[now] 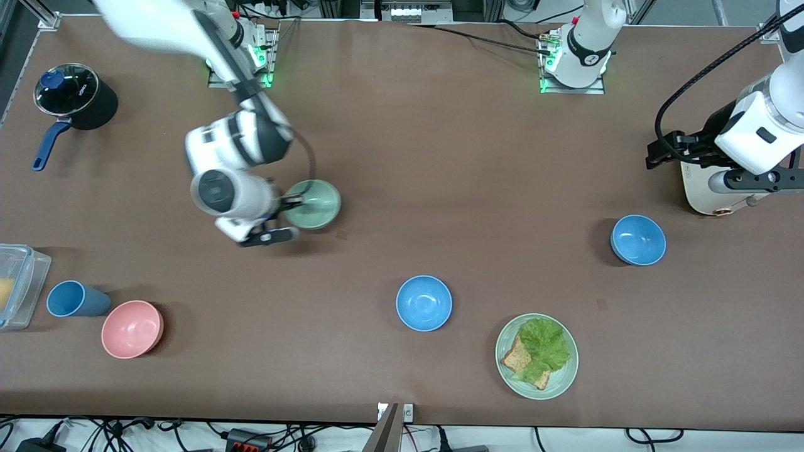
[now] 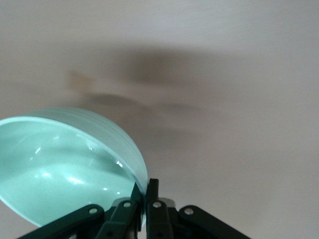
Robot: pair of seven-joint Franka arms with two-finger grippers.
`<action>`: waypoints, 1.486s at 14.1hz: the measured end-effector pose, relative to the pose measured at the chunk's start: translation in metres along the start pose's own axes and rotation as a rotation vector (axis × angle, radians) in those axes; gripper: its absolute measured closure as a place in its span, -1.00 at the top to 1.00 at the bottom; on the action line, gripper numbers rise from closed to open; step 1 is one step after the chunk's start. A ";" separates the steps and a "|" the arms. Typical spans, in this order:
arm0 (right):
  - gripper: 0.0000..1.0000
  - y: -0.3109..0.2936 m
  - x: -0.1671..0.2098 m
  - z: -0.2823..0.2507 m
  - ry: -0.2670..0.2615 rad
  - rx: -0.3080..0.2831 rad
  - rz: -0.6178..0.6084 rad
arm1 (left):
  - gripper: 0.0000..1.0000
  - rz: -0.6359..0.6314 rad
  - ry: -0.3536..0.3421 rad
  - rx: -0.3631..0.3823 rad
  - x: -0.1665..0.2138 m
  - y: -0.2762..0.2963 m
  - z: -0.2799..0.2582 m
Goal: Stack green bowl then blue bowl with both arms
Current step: 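Carry the green bowl to mid-table while the left gripper reaches the blue bowl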
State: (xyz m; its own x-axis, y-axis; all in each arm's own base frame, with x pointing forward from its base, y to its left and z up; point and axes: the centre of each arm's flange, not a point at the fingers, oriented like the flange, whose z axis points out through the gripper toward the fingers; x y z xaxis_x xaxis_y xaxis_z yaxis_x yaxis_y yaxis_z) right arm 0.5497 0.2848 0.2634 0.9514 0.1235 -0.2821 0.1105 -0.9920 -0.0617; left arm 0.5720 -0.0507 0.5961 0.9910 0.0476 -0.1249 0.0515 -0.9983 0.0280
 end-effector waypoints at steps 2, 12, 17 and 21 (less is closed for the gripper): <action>-0.90 -0.061 -0.006 0.011 -0.010 0.033 0.039 | 1.00 -0.002 -0.005 0.001 0.001 -0.001 0.002; -0.89 -0.152 -0.006 0.071 0.003 0.100 0.176 | 1.00 -0.109 -0.054 0.000 0.061 -0.065 0.080; -0.01 -0.146 0.009 0.038 0.051 0.130 0.269 | 1.00 -0.103 -0.004 0.008 0.075 -0.141 0.174; 0.81 -0.083 0.023 -0.081 0.156 0.100 0.331 | 1.00 -0.047 0.061 0.019 0.066 -0.153 0.239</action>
State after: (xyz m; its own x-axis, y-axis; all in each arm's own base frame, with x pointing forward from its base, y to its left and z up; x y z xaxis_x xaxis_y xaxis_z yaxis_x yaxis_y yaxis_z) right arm 0.5854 0.3680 0.3391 0.9640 -0.2167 -0.1538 -0.2318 -0.9689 -0.0872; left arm 0.5997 0.0966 0.3462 0.9932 0.0960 -0.0652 0.0965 -0.9953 0.0044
